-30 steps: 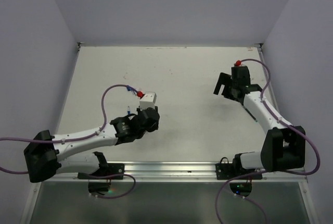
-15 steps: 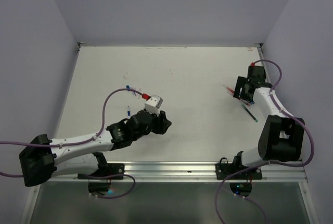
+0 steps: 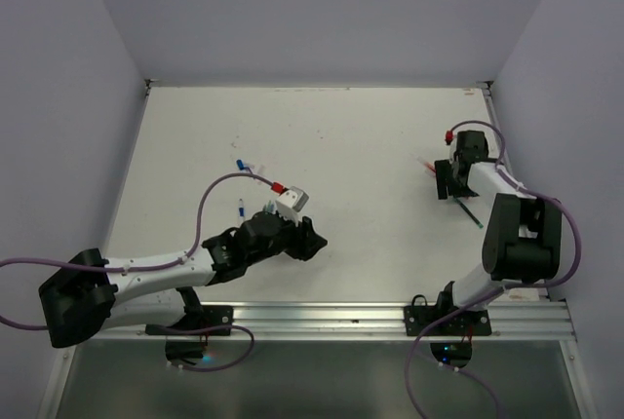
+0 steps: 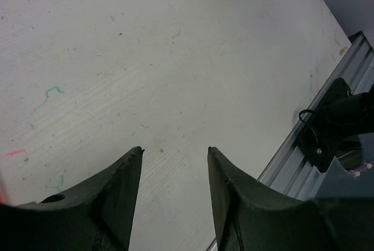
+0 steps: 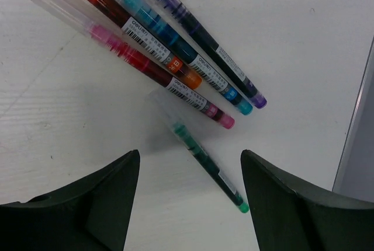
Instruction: Open the pen caps
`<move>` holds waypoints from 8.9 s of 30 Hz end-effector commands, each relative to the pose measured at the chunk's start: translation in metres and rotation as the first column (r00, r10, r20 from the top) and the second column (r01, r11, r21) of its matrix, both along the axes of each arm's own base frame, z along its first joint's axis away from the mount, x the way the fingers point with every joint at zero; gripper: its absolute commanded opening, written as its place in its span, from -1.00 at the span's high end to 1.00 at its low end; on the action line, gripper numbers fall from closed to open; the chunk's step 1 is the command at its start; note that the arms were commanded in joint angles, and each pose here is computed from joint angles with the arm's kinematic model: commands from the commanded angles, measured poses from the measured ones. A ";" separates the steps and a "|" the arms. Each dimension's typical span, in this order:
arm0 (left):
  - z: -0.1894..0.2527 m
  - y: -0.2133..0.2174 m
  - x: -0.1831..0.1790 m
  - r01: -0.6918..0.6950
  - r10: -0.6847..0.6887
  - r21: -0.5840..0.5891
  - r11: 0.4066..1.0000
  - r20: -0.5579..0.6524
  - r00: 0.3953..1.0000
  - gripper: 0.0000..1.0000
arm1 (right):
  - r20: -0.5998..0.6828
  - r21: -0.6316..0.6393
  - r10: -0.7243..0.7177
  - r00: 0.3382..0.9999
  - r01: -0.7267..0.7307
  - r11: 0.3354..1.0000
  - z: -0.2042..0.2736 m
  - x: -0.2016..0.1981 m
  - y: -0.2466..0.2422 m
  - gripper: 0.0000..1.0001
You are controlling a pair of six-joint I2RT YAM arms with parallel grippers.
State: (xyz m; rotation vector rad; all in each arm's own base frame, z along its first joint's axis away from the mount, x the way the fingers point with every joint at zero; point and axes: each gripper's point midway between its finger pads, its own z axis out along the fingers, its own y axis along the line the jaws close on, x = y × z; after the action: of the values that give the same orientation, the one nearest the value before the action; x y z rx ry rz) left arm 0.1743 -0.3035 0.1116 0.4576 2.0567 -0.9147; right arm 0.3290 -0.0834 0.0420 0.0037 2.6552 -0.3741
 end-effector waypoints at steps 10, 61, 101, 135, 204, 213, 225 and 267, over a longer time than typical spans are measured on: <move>0.015 -0.004 -0.001 0.065 -0.062 -0.104 0.992 0.033 0.998 -0.04 | -0.106 0.103 0.161 0.981 -0.150 0.983 -0.023 -0.006 -0.013 -0.36; 0.022 0.028 0.022 -0.140 0.139 -0.054 0.989 -0.027 0.990 -0.06 | 0.265 0.384 0.668 0.695 -0.712 0.588 0.087 -0.010 0.264 1.00; 0.072 -0.019 0.053 -0.062 0.124 -0.326 0.943 0.174 0.977 0.04 | 0.661 0.700 0.178 0.729 -0.684 0.203 0.196 -0.070 0.385 1.00; 0.054 0.013 0.048 -0.162 0.178 -0.218 0.963 0.056 0.983 1.00 | 0.547 0.258 0.160 0.822 -0.347 0.902 0.204 -0.060 0.264 -0.98; 0.010 0.011 0.029 -0.222 0.186 -0.161 0.962 -0.211 0.960 1.00 | 0.348 0.634 0.210 0.914 -0.394 0.666 0.126 -0.042 0.432 1.00; 0.009 0.021 0.012 -0.173 0.135 -0.200 0.964 -0.191 0.972 1.00 | 0.395 0.660 0.199 0.897 -0.427 0.618 0.128 -0.032 0.448 1.00; -0.002 0.056 -0.011 -0.207 0.164 -0.211 0.955 -0.204 0.965 1.00 | 0.504 0.704 0.053 0.862 -0.445 0.553 0.151 0.043 0.456 1.00; 0.070 0.161 0.053 -0.678 0.669 0.105 0.727 0.109 0.735 1.00 | 0.285 0.708 0.215 0.934 -0.356 0.610 -0.002 0.100 0.516 0.21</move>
State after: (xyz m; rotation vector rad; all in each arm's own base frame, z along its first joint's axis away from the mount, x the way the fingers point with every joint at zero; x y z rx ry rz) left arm 0.2275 -0.1414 0.1804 -0.2035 2.0124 -0.2821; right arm 0.4308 0.4219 0.0312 -0.1128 2.4042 0.7800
